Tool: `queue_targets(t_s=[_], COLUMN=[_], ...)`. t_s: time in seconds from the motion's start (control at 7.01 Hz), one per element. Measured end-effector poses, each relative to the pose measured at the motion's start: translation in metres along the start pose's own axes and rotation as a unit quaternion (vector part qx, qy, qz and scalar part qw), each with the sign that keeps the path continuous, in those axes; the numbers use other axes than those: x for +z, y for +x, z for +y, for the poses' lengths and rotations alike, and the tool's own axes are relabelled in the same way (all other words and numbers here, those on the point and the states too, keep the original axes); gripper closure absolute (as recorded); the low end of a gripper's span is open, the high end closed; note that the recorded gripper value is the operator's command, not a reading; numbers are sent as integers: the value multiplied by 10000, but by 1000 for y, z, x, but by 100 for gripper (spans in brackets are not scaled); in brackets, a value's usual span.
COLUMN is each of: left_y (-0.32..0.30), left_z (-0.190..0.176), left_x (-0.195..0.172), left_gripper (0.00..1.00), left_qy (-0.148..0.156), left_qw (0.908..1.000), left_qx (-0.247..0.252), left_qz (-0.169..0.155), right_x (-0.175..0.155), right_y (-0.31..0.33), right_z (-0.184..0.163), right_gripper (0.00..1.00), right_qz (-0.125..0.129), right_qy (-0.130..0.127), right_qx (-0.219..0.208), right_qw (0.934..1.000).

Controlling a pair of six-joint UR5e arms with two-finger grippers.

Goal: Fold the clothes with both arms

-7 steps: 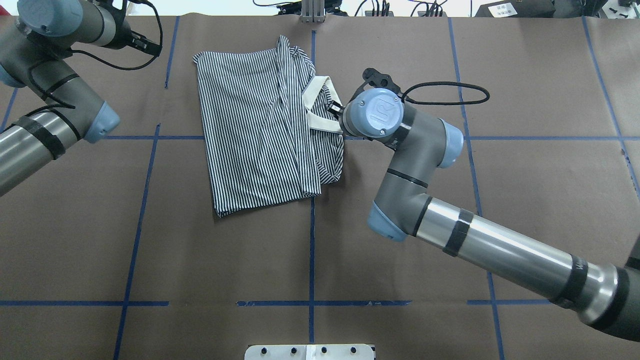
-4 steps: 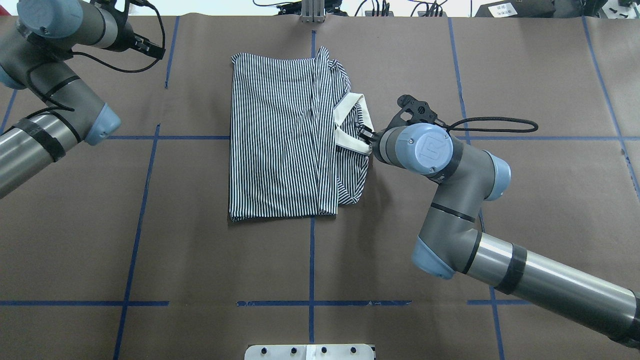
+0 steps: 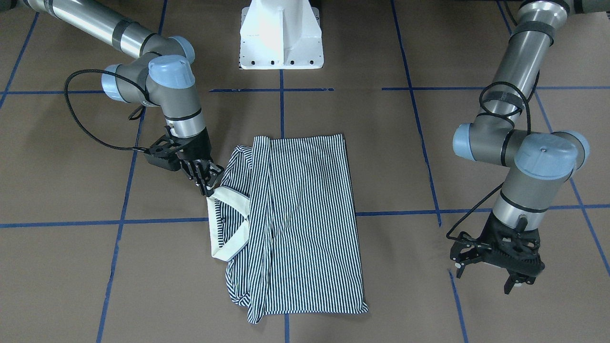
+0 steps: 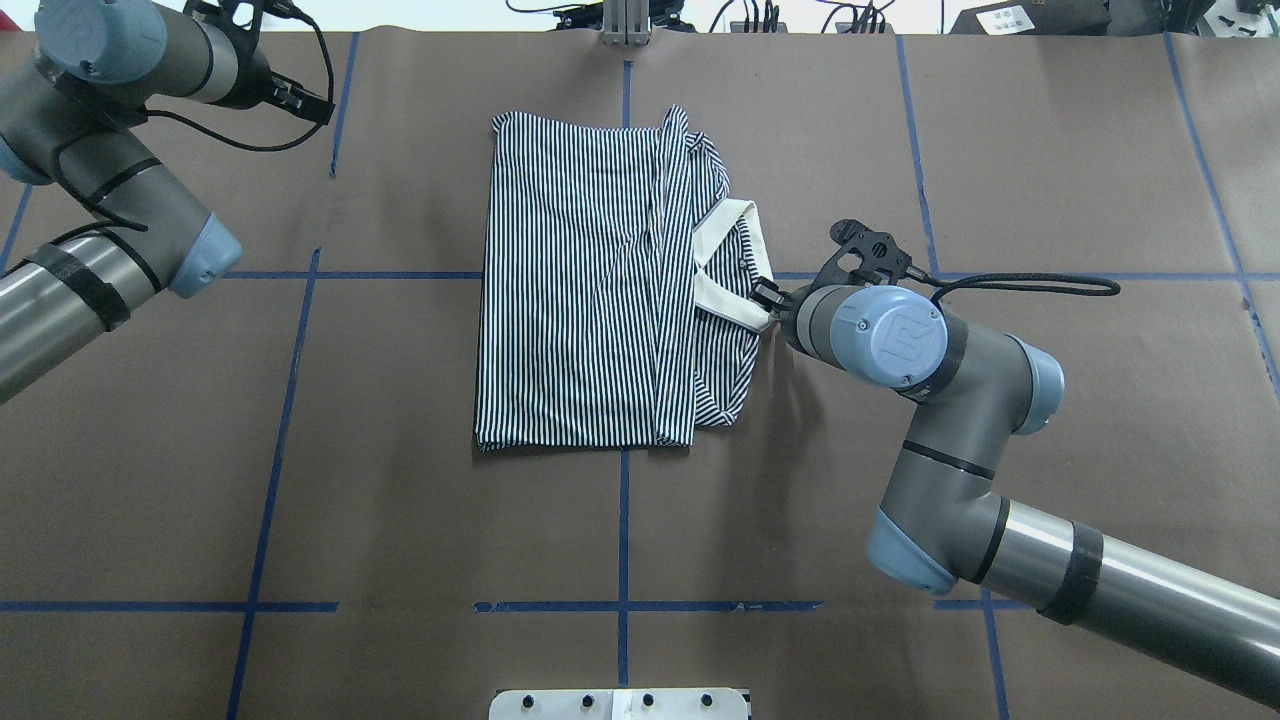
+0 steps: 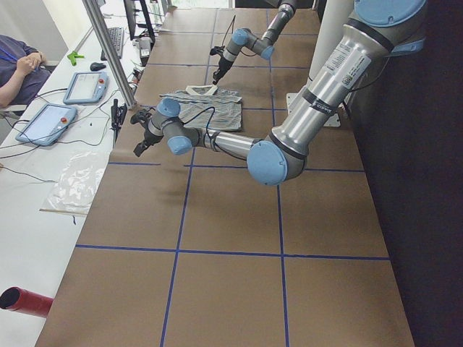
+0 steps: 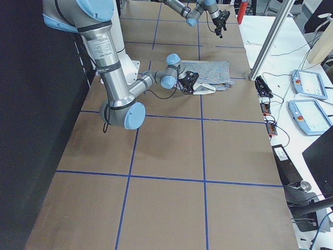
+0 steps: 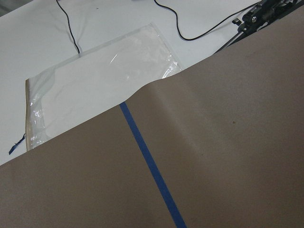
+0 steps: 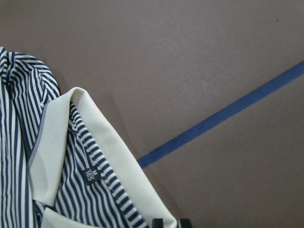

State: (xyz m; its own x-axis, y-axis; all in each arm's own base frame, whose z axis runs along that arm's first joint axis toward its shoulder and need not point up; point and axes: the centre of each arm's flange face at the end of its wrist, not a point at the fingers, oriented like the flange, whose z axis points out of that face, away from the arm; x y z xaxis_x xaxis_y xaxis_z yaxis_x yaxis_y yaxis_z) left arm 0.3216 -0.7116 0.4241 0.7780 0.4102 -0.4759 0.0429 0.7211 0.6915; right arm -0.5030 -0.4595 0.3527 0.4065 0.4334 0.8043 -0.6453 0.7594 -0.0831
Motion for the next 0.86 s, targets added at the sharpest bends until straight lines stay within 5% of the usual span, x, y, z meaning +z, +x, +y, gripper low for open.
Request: queue_targets(t_s=[0.43, 0.71, 0.86], left_y=[4, 11, 21], left_z=[2, 4, 6], left_x=[1, 1, 0], left_gripper=[0, 0, 0], left_qy=[-54, -140, -177], left_qw=[10000, 9994, 9987], left_qx=[8, -92, -225], left_qz=[77, 298, 422], right_x=[-25, -45, -61], right_y=[22, -14, -44], right_z=[-1, 39, 63], right_gripper=[0, 2, 23], right_qz=[16, 241, 338], right_qy=[-10, 25, 53], right_qx=[-890, -1481, -1681], right_qw=[9960, 9887, 9852])
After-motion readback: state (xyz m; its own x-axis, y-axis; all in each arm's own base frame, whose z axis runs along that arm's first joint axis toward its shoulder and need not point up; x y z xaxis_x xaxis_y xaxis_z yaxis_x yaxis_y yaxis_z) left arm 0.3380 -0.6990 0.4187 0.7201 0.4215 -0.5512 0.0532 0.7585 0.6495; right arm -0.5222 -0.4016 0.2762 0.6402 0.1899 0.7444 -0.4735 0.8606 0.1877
